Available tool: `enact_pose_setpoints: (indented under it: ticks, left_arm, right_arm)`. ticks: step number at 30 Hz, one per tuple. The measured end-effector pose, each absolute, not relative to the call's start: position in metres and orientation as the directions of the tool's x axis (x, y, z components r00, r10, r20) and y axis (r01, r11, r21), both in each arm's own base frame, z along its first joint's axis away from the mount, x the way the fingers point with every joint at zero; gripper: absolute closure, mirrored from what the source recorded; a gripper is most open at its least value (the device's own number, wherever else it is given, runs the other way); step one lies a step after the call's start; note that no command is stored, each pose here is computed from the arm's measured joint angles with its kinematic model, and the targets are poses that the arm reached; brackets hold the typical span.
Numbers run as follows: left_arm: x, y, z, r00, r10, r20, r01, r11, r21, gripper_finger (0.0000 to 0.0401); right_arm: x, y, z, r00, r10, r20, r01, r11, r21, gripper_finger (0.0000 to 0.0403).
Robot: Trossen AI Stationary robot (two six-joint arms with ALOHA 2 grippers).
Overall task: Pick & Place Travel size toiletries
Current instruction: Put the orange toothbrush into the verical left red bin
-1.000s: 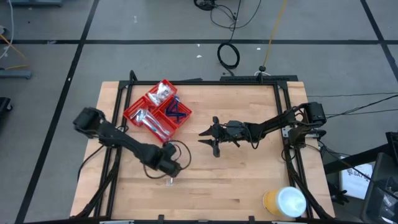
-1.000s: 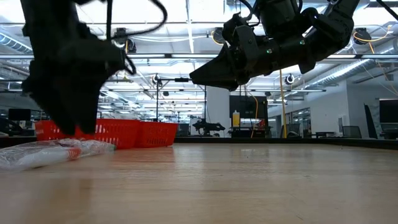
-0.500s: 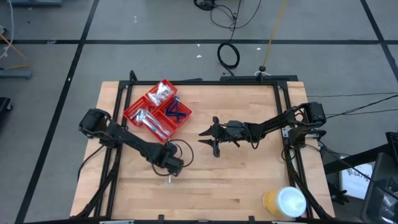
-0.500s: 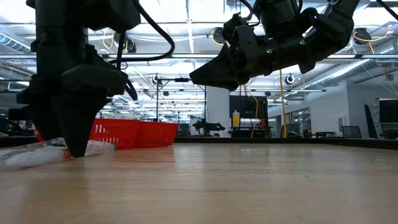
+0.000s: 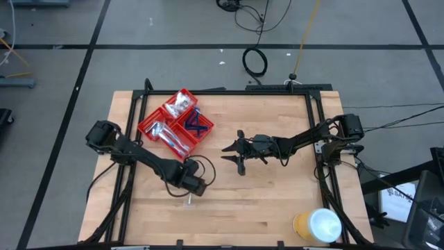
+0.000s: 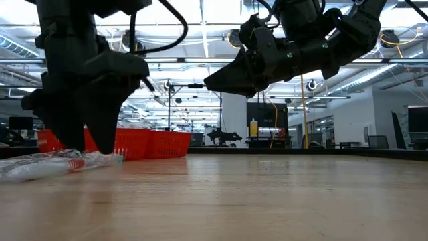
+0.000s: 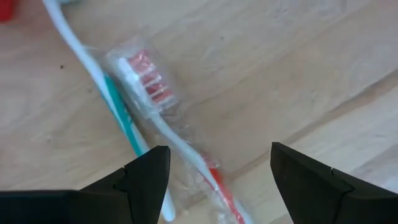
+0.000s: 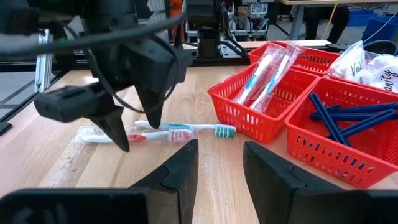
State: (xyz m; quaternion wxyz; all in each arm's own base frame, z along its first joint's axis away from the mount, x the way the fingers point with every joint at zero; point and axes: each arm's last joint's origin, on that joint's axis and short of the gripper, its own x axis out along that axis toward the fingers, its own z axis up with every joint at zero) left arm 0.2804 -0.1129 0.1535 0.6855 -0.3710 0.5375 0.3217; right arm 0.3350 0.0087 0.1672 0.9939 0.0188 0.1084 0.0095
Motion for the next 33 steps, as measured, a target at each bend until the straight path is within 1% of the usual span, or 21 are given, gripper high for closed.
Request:
enact_pose_setpoints:
  ticks: [7, 11, 17, 20, 22, 24, 30, 33]
  left_arm:
    - [0.285, -0.114, 0.139, 0.189, 0.06, -0.98, -0.848, 0.514, -0.132, 0.0128]
    - [0.285, -0.115, 0.139, 0.193, 0.065, -0.979, -0.833, 0.539, -0.129, 0.0128]
    - [0.285, -0.114, 0.138, 0.186, 0.065, -0.98, -0.83, 0.544, -0.122, 0.0128]
    - [0.285, -0.114, 0.138, 0.187, 0.062, -0.98, -0.831, 0.543, -0.124, 0.0139]
    - [0.284, -0.114, 0.138, 0.182, 0.055, -0.982, -0.829, 0.546, -0.123, 0.016]
    - [0.284, -0.114, 0.138, 0.178, 0.048, -0.983, -0.828, 0.546, -0.124, 0.0191]
    - [0.285, -0.115, 0.138, 0.182, 0.037, -0.983, -0.815, 0.565, -0.13, 0.0308]
    - [0.286, -0.115, 0.137, 0.193, 0.054, -0.98, -0.807, 0.577, -0.127, 0.0362]
  right_arm:
    - [0.335, 0.009, 0.167, 0.976, 0.023, -0.215, -0.013, 0.999, 0.047, 0.0287]
    - [0.335, 0.009, 0.167, 0.976, 0.023, -0.215, -0.013, 0.999, 0.047, 0.0287]
    - [0.335, 0.009, 0.167, 0.976, 0.023, -0.215, -0.013, 0.999, 0.047, 0.0287]
    - [0.335, 0.009, 0.167, 0.976, 0.023, -0.215, -0.013, 0.999, 0.047, 0.0287]
    - [0.335, 0.009, 0.167, 0.976, 0.023, -0.215, -0.013, 0.999, 0.047, 0.0287]
    - [0.335, 0.009, 0.167, 0.976, 0.023, -0.215, -0.013, 0.999, 0.047, 0.0287]
    - [0.335, 0.009, 0.167, 0.976, 0.023, -0.215, -0.013, 0.999, 0.047, 0.0287]
    - [0.335, 0.009, 0.167, 0.976, 0.023, -0.215, -0.013, 0.999, 0.047, 0.0287]
